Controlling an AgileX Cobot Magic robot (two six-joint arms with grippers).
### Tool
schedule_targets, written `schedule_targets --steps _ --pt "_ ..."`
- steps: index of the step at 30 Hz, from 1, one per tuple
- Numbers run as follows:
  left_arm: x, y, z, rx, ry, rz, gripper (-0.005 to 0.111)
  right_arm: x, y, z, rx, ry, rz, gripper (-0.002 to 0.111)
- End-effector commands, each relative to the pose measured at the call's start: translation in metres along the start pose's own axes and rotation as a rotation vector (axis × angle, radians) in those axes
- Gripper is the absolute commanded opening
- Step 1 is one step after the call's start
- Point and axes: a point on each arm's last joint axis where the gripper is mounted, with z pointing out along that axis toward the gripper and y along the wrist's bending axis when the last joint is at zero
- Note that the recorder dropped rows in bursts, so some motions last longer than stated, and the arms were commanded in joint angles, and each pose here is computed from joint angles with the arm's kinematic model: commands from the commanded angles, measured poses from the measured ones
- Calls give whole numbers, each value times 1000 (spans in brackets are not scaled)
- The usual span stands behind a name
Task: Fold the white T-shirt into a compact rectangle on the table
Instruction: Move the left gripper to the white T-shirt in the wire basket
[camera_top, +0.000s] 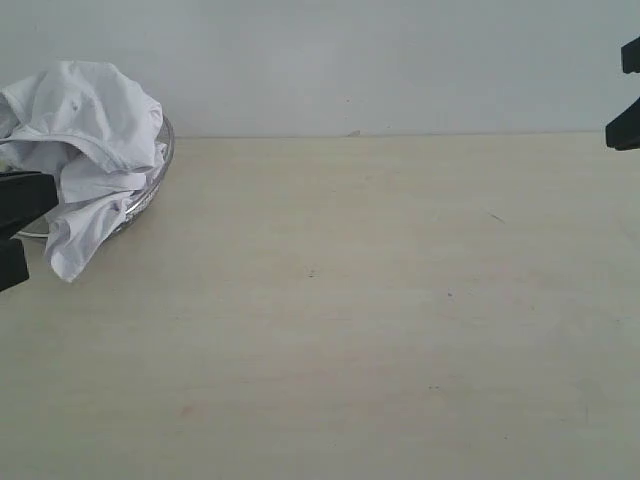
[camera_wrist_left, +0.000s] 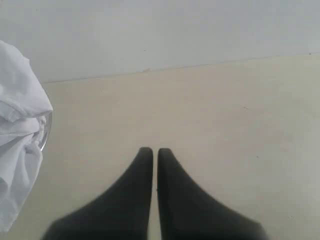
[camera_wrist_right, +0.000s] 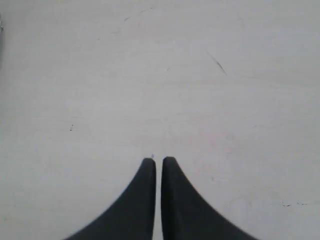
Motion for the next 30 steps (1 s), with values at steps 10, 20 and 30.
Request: schedule_targets --steps 10,20,30 --pt "1 1 -1 -8 -7 6 4 0 1 -3 4 -13 0 0" --pt "2 0 -1 3 2 -50 4 0 1 -3 4 -13 0 0" --pt "-72 9 -8 -113 -290 -207 4 0 0 -3 5 -15 0 0"
